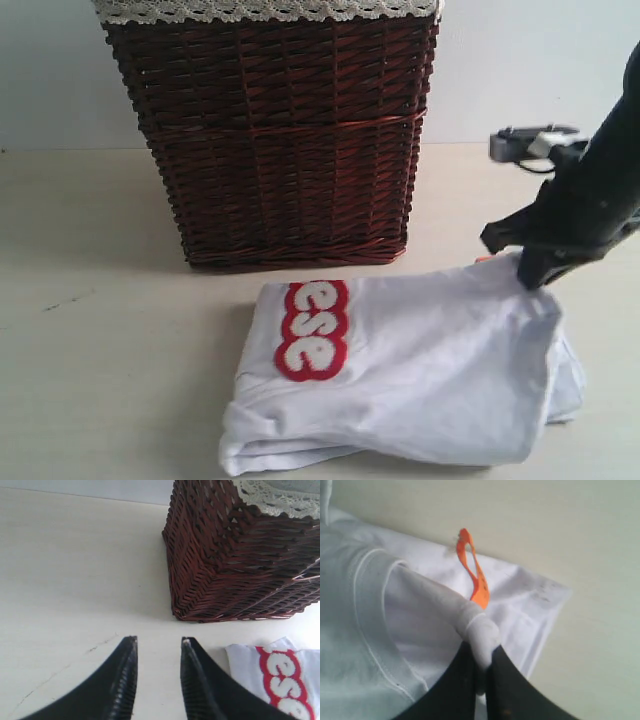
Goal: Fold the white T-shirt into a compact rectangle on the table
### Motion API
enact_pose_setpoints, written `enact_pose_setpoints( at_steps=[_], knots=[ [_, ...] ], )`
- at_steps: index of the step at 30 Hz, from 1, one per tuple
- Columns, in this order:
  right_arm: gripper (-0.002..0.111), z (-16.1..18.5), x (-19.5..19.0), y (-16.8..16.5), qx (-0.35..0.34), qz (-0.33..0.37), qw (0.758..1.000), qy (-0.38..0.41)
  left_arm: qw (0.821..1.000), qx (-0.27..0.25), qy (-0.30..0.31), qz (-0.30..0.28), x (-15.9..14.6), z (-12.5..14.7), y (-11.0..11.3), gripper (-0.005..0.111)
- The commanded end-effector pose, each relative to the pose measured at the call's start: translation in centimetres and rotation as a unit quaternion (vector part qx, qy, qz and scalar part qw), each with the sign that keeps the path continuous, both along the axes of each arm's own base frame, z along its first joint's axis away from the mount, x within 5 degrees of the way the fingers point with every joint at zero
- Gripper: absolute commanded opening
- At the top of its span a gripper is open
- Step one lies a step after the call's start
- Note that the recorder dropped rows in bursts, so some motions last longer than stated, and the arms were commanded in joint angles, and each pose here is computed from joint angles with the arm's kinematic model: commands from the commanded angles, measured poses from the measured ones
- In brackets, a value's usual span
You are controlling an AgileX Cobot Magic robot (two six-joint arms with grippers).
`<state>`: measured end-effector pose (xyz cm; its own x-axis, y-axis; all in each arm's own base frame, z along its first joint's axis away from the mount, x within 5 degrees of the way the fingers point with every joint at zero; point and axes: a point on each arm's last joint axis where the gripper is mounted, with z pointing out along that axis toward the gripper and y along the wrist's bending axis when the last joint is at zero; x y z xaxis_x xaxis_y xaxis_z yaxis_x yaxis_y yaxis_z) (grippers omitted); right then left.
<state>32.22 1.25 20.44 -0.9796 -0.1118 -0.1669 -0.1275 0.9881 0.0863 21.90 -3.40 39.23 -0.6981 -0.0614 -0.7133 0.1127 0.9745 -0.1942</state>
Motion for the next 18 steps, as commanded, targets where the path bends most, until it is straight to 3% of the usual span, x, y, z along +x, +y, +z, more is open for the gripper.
enact_pose_setpoints(
  at_steps=[1,7,10,14,16,18],
  knots=[
    [0.000,3.3,-0.1,-2.7,-0.134,-0.037,0.990,-0.016,1.000,0.000,-0.014,0.001,0.0,0.2,0.1,0.031],
    [0.003,2.5,1.2,-3.1,-0.158,-0.016,0.986,-0.048,1.000,0.008,-0.014,-0.007,0.0,0.1,0.1,0.031],
    [0.020,1.4,1.8,-4.0,-0.208,-0.023,0.977,-0.031,1.000,0.009,-0.007,-0.009,-0.2,0.1,0.1,0.031],
    [0.048,1.2,1.7,-6.0,-0.312,-0.108,0.944,-0.018,1.000,0.009,-0.011,-0.011,-1.1,0.6,0.1,0.031],
    [0.052,1.5,1.6,-5.9,-0.307,-0.123,0.943,-0.025,1.000,0.012,-0.021,-0.012,-1.6,0.9,0.2,0.031],
    [0.049,1.9,1.4,-5.1,-0.257,-0.125,0.958,-0.035,0.999,0.017,-0.030,-0.010,-2.2,1.3,0.3,0.029]
  ],
)
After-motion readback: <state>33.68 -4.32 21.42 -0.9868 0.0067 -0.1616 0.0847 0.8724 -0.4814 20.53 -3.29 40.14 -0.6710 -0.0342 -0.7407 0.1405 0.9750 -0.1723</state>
